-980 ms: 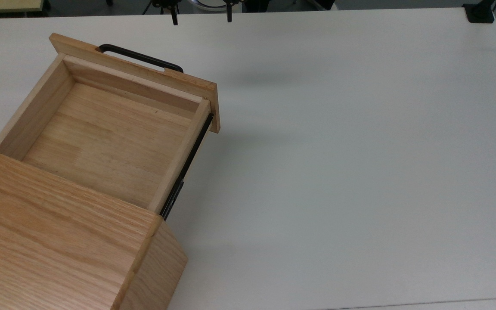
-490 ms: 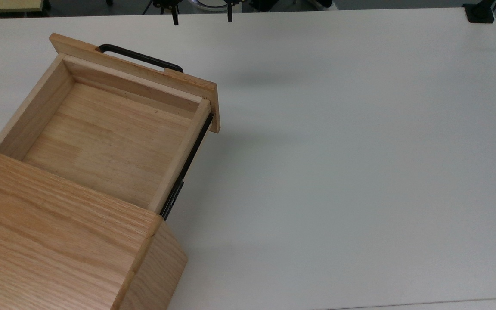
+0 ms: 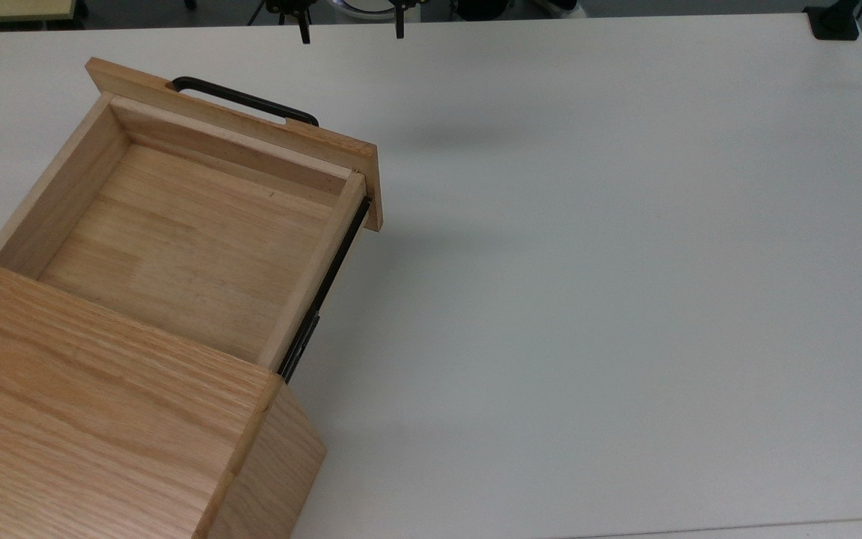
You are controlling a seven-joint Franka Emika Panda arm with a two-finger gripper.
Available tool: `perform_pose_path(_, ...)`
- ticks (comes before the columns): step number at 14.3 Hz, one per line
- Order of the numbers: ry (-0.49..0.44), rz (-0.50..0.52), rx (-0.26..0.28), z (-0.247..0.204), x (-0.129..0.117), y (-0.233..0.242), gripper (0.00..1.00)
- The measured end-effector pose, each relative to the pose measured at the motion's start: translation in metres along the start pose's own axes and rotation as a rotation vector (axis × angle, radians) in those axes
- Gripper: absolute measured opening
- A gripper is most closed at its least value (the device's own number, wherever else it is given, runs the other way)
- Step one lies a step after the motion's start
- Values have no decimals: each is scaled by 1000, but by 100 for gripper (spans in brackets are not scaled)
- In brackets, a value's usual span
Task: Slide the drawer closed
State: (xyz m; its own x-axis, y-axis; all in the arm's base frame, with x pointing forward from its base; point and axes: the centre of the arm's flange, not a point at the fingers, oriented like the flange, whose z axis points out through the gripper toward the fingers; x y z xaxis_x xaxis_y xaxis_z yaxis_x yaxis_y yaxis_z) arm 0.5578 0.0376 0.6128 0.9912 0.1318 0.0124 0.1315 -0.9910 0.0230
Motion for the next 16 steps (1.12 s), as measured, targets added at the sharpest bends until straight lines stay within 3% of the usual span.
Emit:
perform_pose_path(11,-34,16,2,3,-6,25,100)
perform_pose_path(16,-40,131,2,5,-11,60,96)
